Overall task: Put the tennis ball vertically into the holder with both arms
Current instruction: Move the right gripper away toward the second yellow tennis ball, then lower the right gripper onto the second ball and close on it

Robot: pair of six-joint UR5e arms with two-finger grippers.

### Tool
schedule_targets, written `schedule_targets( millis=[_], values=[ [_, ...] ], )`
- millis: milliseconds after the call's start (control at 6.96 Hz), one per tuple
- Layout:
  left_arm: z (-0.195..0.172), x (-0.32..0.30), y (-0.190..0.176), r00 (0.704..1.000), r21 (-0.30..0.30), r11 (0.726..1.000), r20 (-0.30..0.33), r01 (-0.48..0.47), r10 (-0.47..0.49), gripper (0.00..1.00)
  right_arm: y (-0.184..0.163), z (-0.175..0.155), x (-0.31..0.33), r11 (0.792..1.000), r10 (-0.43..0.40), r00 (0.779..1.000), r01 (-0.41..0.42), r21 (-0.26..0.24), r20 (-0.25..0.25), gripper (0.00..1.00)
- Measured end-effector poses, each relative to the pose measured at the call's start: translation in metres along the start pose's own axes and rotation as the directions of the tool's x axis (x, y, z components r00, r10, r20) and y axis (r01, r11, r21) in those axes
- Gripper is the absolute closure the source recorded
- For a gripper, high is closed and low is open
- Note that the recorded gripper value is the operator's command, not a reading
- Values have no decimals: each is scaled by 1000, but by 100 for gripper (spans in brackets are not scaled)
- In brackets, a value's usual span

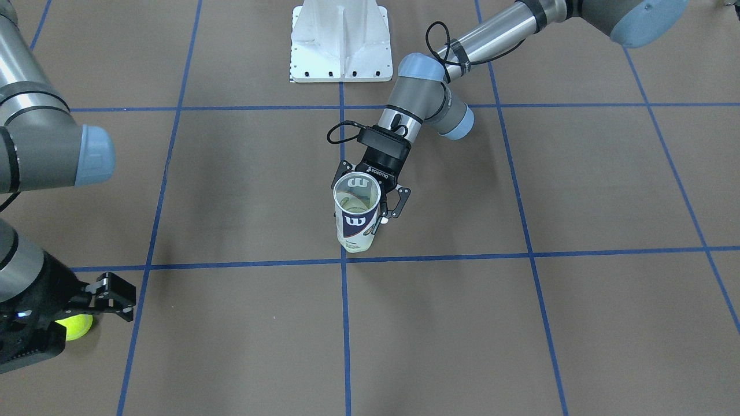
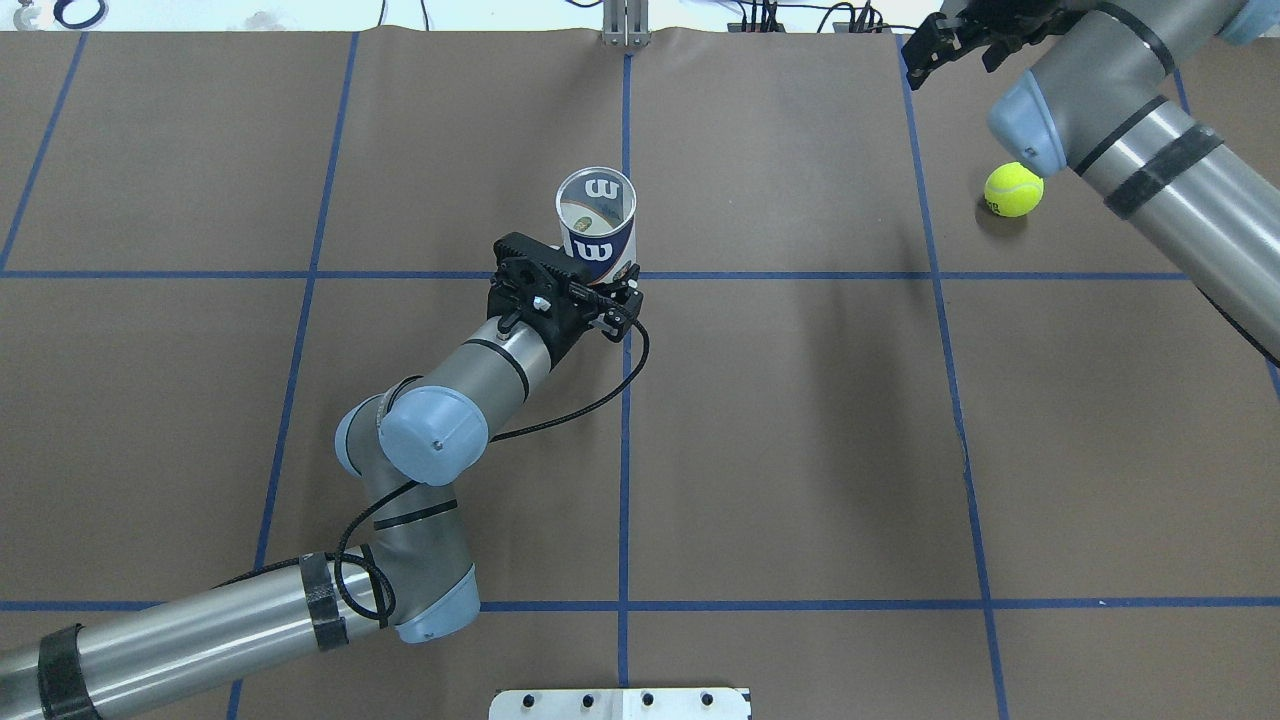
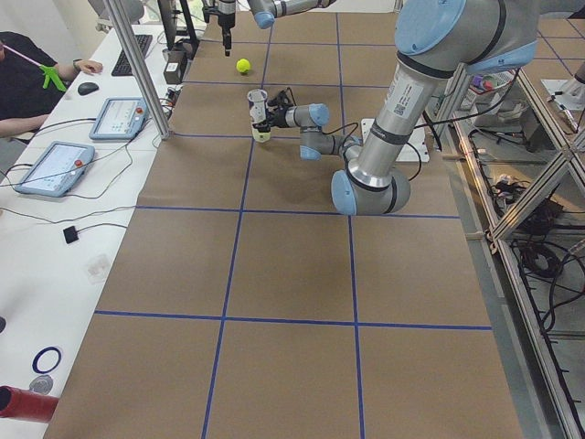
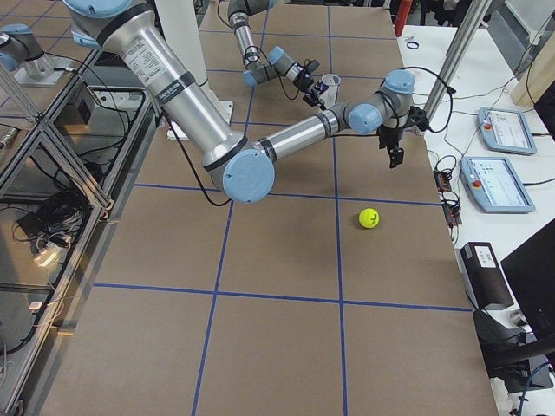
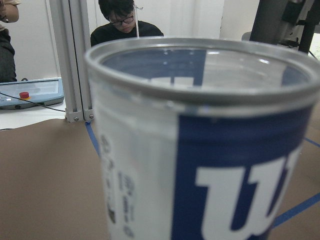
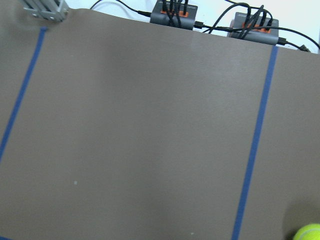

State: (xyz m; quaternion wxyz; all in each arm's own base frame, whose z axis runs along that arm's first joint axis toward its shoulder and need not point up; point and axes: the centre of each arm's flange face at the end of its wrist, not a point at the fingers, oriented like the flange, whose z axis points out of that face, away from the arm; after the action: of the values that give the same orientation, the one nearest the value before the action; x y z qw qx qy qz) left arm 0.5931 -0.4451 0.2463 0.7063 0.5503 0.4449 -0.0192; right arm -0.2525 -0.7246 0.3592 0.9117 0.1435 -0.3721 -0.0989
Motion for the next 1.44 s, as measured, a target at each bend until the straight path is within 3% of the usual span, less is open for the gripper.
schedule_targets(
  millis=[719, 1438],
  values=[
    [2, -4, 6, 1000, -11, 1000, 8, -9, 9, 19, 21, 33, 73, 998, -57, 997, 56, -32, -45, 0],
    [2, -6, 4, 1000, -7, 1000, 9, -24, 25, 19, 49, 83, 84, 990, -77, 995, 69, -119, -66, 0]
  ],
)
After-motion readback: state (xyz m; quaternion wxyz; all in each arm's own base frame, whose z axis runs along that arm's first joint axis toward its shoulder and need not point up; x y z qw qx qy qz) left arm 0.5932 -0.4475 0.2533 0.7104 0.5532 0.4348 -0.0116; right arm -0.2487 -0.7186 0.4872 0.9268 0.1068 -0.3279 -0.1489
